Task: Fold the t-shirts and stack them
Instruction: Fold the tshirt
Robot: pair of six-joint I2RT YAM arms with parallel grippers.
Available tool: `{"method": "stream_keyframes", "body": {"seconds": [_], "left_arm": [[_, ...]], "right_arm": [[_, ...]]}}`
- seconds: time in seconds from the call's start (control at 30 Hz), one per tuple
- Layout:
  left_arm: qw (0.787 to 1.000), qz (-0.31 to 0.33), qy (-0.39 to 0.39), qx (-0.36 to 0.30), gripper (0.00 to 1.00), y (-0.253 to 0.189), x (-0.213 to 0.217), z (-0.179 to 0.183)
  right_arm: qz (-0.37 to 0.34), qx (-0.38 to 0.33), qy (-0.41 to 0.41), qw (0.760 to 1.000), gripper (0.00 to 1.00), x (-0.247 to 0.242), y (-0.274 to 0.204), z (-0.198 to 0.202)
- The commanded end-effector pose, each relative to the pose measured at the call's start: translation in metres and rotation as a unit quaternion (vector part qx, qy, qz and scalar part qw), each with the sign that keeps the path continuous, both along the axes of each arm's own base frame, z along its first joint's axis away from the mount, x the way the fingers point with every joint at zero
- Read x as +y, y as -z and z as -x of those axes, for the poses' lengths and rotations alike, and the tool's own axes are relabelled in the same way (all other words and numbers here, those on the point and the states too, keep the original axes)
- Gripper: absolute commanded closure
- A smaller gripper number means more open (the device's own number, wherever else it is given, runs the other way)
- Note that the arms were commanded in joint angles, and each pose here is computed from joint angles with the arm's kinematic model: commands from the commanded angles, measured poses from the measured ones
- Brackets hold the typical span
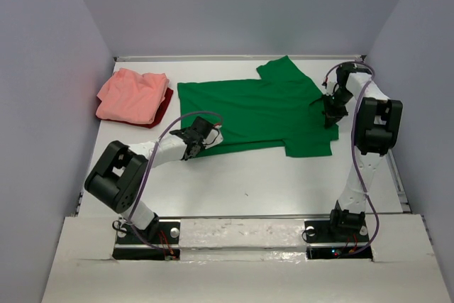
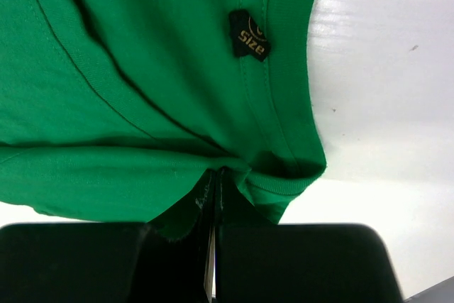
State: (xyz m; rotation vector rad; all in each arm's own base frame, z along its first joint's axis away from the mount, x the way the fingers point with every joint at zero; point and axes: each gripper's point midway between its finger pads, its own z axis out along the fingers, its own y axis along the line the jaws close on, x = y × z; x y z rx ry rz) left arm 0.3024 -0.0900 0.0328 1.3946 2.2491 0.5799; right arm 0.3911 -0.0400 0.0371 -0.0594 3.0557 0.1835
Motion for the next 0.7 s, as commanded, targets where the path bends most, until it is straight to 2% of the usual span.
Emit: {"method": "stream_keyframes", "body": {"seconds": [0.0,0.17,0.43,0.67], "left_arm": [[1.0,-0.001,-0.003,-0.022,1.0,-0.01,-0.001,-0.013],[1.0,-0.004,-0.008,-0.029,1.0,-0.01,-0.001,-0.016],[0.998,0.0,-0.016,-0.054,0.91,-0.02,-0.003,-0.028],[0.997,0.0,-0.025,-0.072,0.9,-0.028,-0.002,-0.035]], "right_arm": [[0.01,-0.015,0.003,1.0,1.0,-0.002,-0.007,-0.012],[0.01,-0.015,-0.002,1.0,1.0,0.001,-0.007,-0.015],[0.009,-0.015,-0.003,1.0,1.0,0.001,-0.007,-0.018],[0.008,-0.016,-0.009,1.0,1.0,0.005,-0.007,-0.02]]}}
